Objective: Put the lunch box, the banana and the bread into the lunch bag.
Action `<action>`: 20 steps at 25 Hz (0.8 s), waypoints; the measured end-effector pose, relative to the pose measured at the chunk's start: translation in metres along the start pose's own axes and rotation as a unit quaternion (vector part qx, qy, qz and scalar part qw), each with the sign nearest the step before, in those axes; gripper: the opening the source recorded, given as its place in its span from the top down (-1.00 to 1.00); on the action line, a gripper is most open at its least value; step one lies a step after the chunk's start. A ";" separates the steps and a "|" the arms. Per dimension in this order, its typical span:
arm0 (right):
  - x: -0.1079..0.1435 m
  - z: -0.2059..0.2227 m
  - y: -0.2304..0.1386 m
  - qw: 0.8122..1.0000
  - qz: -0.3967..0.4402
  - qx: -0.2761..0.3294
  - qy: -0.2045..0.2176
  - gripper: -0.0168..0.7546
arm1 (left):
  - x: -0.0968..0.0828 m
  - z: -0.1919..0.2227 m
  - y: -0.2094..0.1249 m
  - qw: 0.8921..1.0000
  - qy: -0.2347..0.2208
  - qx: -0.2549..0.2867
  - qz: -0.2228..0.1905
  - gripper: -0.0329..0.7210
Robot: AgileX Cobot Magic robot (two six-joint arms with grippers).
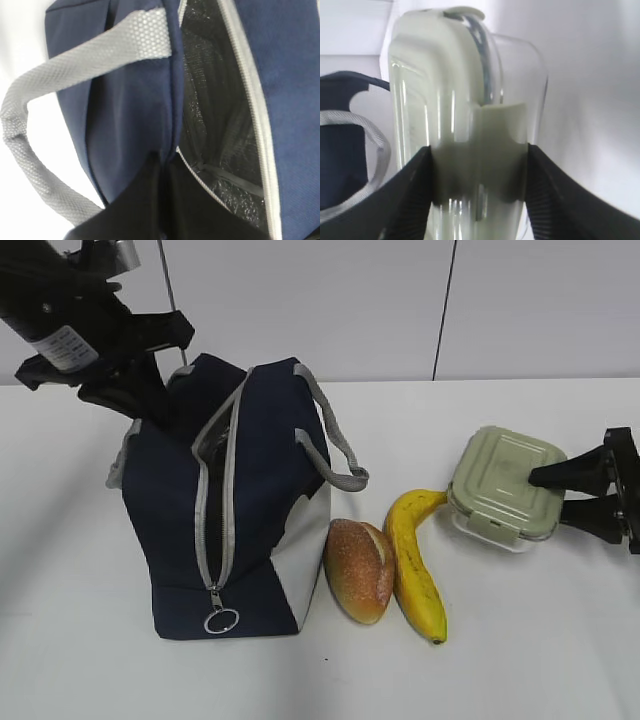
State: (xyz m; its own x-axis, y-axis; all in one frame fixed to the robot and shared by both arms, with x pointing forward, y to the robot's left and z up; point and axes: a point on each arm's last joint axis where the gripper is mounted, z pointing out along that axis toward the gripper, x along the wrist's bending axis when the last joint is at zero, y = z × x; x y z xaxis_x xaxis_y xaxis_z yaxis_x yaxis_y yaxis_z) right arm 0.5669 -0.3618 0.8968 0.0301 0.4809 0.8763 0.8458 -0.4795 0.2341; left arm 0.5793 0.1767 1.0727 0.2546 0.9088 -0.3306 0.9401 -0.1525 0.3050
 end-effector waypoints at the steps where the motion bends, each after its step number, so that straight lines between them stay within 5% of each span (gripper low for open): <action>1: 0.001 0.000 0.001 1.000 0.002 -0.007 0.002 -0.05 | 0.000 0.000 0.000 1.000 0.000 -0.001 0.000 0.92; 7: 0.028 0.002 0.007 0.999 -0.013 -0.039 0.020 -0.05 | -0.001 0.000 0.001 1.000 -0.008 -0.004 0.004 0.92; 20: 0.195 0.052 0.009 0.978 -0.151 0.036 0.142 -0.05 | -0.003 0.000 0.003 1.000 -0.017 -0.017 0.011 0.92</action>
State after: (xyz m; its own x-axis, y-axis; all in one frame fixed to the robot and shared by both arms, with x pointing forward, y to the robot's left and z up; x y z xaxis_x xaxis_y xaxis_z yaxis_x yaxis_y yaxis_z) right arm 0.6081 -0.2342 1.0474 -0.3669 0.3652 0.8556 0.8286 -0.2899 0.4790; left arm 0.5814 0.1734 1.0747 0.2834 0.8913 -0.3539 0.9259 -0.1582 0.3431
